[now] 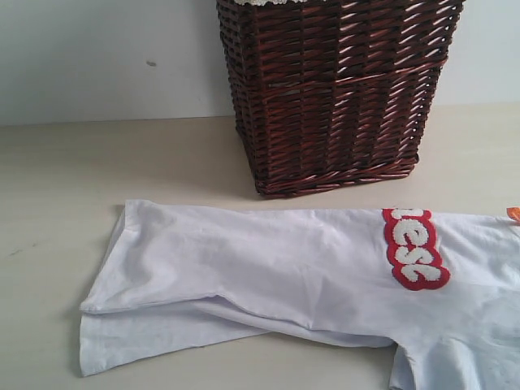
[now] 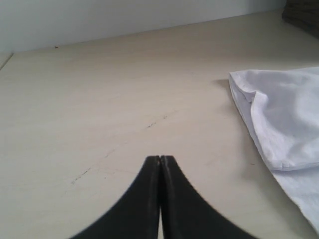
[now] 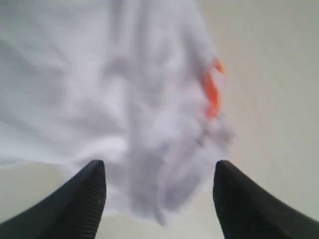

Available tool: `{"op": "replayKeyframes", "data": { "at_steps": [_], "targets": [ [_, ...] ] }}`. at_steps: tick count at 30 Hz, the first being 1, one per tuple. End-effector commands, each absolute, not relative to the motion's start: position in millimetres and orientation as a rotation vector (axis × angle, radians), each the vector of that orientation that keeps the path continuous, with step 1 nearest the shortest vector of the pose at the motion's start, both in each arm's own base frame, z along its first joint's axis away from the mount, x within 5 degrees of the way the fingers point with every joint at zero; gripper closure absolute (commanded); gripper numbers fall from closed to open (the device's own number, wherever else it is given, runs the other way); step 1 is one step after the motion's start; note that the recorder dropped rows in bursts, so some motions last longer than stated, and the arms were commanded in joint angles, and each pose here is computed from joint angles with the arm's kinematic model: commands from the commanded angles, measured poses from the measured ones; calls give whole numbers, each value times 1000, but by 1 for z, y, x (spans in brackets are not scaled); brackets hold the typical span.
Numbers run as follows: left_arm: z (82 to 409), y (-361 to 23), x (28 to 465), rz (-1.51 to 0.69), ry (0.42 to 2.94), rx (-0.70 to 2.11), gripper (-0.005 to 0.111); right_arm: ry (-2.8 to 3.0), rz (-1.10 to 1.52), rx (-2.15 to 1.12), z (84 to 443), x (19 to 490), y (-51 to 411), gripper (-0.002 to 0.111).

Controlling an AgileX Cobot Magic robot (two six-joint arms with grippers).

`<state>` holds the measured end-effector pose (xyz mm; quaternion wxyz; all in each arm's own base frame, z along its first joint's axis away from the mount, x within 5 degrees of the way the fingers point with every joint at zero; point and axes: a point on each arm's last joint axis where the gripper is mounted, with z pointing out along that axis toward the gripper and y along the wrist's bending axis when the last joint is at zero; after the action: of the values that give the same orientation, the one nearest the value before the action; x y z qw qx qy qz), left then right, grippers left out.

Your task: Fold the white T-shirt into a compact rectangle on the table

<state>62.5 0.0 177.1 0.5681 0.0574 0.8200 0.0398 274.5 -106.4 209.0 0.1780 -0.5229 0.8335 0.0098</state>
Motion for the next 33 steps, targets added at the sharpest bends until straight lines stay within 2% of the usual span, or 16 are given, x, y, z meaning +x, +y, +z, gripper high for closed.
{"op": "replayKeyframes", "data": {
  "at_steps": [1,4,7,12,17,19,25,33],
  "targets": [
    [178,0,62,87,1917,127,107,2123,503,-1691,209,255,-69,47],
    [178,0,62,87,1917,127,107,2089,623,-1637,196,252,-45,49],
    [178,0,62,87,1917,127,107,2140,470,-1398,179,273,-31,55],
    [178,0,62,87,1917,127,107,2200,429,-1153,158,297,-11,77],
    [178,0,62,87,1917,127,107,2213,496,-1197,135,306,18,104],
    [178,0,62,87,1917,127,107,2218,523,-1239,127,309,32,108],
    [178,0,62,87,1917,127,107,2354,489,-1188,103,325,61,108],
    [178,0,62,87,1917,127,107,2469,463,-1393,77,334,92,108]
  ]
}}
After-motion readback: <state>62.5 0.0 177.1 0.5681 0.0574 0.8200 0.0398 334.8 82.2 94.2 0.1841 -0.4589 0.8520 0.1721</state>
